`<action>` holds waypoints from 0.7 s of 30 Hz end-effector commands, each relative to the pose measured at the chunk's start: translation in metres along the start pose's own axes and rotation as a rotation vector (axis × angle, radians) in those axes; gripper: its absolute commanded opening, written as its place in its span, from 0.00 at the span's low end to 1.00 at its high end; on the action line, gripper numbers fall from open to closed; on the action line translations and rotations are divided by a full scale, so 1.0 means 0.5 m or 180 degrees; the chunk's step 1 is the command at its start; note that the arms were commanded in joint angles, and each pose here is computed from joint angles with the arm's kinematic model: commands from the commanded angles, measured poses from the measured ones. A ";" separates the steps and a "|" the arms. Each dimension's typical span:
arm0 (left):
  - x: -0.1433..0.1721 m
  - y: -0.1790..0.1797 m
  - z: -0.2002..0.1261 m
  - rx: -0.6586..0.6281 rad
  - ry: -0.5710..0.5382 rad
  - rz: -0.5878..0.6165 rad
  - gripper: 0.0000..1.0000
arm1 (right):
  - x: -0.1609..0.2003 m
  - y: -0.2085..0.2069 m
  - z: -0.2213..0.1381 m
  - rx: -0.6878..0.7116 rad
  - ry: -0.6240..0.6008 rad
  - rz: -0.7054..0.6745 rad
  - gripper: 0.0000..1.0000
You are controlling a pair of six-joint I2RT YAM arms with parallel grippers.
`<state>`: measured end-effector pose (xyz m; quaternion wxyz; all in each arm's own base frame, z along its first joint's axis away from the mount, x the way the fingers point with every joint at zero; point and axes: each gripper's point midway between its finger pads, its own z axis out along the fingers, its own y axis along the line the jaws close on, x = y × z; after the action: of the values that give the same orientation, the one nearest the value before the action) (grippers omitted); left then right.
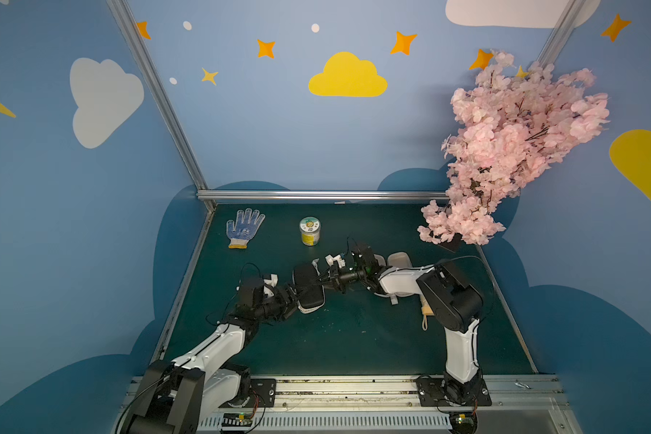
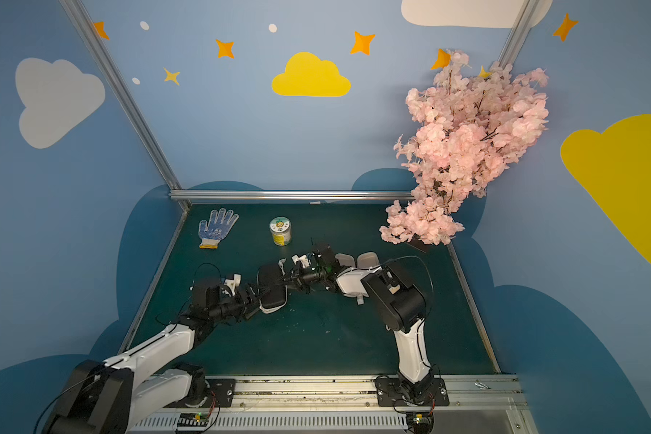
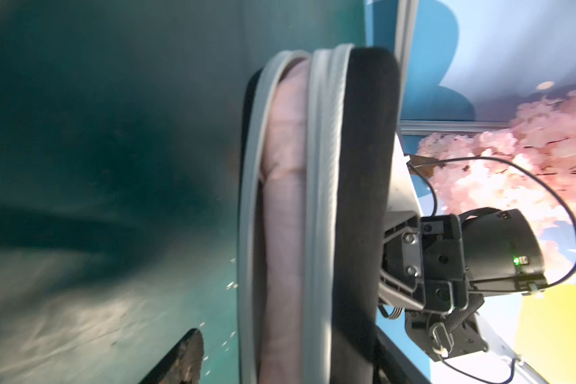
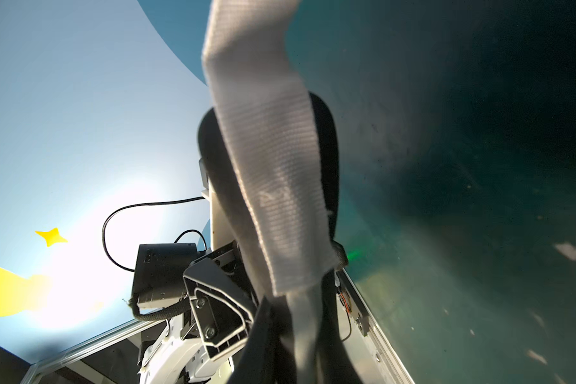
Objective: Put umbrellas into zippered umbrella sleeves
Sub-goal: Pick up the umbrella sleeve at the center of the board.
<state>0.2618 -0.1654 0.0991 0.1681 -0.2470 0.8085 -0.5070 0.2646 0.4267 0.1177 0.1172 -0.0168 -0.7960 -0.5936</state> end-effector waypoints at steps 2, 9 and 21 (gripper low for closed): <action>-0.021 -0.086 0.005 0.0347 -0.0014 0.0149 0.76 | 0.023 0.100 -0.013 -0.0122 0.0025 -0.0308 0.00; -0.021 -0.133 0.018 0.0466 0.0083 0.0266 0.52 | 0.017 0.105 -0.031 0.0095 -0.0149 -0.0276 0.05; -0.026 -0.210 -0.004 0.0871 0.0497 0.0279 0.34 | 0.042 0.106 -0.211 0.0429 -0.0451 -0.1133 0.45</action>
<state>0.2924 -0.1877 0.1560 0.1554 -0.1984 0.7740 -0.5808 0.2800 0.3645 0.1939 -0.0017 0.0256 -0.8232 -0.5672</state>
